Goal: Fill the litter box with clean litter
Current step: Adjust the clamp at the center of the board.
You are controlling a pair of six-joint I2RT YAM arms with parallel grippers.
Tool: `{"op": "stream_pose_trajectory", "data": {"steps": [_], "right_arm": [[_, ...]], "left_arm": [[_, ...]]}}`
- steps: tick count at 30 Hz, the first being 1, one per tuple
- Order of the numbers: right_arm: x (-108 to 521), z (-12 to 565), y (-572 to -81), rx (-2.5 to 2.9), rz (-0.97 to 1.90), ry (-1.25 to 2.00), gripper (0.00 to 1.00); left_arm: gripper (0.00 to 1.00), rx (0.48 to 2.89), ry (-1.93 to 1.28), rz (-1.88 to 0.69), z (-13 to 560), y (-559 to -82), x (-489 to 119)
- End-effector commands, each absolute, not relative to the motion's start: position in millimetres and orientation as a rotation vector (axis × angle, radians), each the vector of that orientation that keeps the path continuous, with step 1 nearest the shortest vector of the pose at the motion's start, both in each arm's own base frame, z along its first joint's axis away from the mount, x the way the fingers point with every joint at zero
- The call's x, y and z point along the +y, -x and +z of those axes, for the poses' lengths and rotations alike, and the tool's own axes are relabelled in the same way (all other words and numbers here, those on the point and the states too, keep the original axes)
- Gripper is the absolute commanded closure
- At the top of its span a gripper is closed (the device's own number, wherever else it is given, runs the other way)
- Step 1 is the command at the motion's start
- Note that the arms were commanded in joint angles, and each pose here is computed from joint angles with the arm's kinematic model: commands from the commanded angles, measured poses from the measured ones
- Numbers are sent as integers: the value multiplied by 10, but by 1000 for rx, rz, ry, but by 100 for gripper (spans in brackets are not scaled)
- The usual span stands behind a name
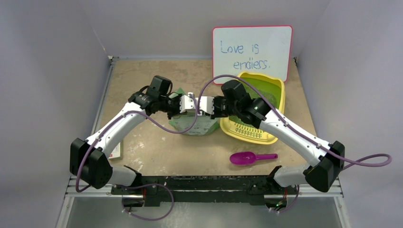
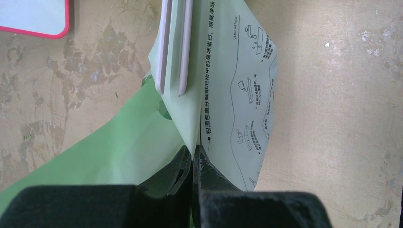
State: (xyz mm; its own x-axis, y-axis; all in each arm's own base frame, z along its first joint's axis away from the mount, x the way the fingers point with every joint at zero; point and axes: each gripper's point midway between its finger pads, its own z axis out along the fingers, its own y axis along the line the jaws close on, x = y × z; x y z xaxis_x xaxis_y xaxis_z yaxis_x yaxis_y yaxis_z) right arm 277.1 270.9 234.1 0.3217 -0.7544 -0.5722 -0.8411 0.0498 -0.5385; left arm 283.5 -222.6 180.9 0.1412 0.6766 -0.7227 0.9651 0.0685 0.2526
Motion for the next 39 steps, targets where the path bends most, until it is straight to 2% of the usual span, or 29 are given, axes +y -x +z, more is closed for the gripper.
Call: {"op": "stream_pose_trajectory", "data": {"steps": [1, 6, 8, 11, 18, 26, 34, 39], "right_arm": [[2777, 2357, -2760, 1439, 143, 1687, 100], [2792, 2319, -2721, 1430, 169, 1688, 100], [2804, 2283, -2706, 1437, 183, 1696, 96], [2775, 2276, -2730, 1458, 165, 1683, 100], [2798, 2583, -2672, 1378, 196, 1606, 100], [2782, 2433, -2582, 1432, 246, 1630, 100], [2722, 2542, -2115, 1402, 466, 1544, 100], [2712, 2211, -1785, 1477, 635, 1534, 100]], "left_arm": [[100, 1475, -1625, -486, 2151, -2930, -2317], [100, 1473, -1622, -490, 2157, -2931, -2314], [100, 1469, -1620, -491, 2172, -2932, -2315], [100, 1472, -1617, -486, 2168, -2938, -2306], [100, 1478, -1613, -483, 2161, -2944, -2301], [100, 1475, -1610, -485, 2169, -2948, -2303], [100, 1485, -1592, -479, 2163, -2980, -2293], [100, 1492, -1573, -474, 2174, -3013, -2282]]}}
